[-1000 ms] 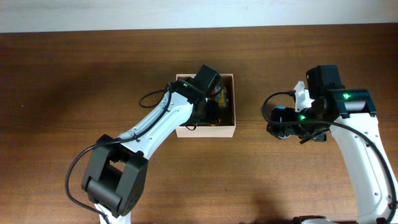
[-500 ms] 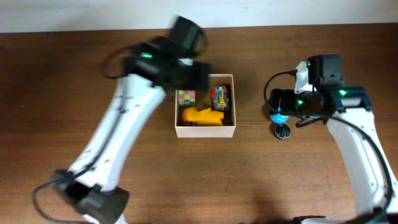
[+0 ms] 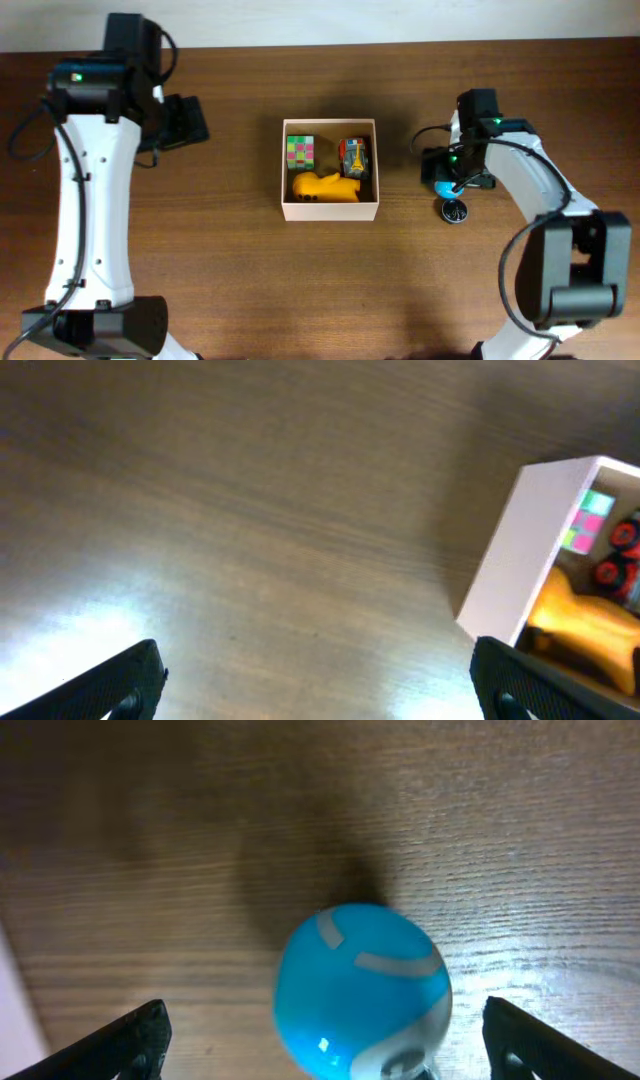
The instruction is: Pack container
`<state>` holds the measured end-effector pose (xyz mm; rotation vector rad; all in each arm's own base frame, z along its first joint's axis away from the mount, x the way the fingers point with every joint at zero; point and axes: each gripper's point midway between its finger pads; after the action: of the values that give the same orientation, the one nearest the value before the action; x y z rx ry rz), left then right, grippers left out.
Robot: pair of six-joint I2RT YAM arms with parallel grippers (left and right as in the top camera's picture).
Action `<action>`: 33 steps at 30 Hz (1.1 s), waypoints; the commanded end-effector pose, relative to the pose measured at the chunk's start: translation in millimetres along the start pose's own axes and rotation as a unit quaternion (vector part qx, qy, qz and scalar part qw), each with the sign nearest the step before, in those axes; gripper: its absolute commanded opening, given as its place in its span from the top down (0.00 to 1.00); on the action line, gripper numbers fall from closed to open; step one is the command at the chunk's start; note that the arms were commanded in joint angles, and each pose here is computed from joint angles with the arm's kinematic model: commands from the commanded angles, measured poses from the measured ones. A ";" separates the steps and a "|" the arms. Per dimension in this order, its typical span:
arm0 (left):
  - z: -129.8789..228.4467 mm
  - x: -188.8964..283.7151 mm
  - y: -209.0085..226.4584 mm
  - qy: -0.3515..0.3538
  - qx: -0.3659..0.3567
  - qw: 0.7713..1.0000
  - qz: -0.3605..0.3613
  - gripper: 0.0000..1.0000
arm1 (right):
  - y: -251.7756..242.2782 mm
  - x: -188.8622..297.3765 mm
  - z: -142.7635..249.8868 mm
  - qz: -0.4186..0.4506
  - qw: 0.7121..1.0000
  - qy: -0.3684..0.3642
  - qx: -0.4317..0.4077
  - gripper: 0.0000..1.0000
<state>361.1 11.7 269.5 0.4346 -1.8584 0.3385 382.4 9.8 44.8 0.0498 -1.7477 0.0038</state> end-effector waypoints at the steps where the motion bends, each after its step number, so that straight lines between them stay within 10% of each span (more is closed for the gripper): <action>1: -4.0 5.4 10.5 -0.008 0.005 1.000 -0.004 0.01 | -10.6 -13.4 2.8 0.021 1.000 0.017 -0.009 0.13; 11: -4.5 5.3 11.5 -0.008 0.007 1.000 -0.005 0.01 | -9.5 -10.9 7.2 0.019 0.999 0.033 -0.022 0.59; 25: -4.5 5.3 11.5 -0.008 0.007 1.000 -0.005 0.01 | 107.6 194.0 -54.4 -0.147 0.973 -0.161 0.079 0.65; 33: -4.5 5.3 11.5 -0.008 0.007 1.000 -0.005 0.01 | 214.7 178.3 -56.3 -0.185 0.948 -0.178 0.188 0.65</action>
<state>359.7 20.1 269.2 0.4570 -1.8505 0.3530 397.2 190.2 270.1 0.6589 -2.1331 0.0228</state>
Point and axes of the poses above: each gripper's point midway between its finger pads, its own x axis back along the fingers, its own y axis along the line the jaws close on, z = x × y, and after that the axes turned 9 degrees about x, right-handed
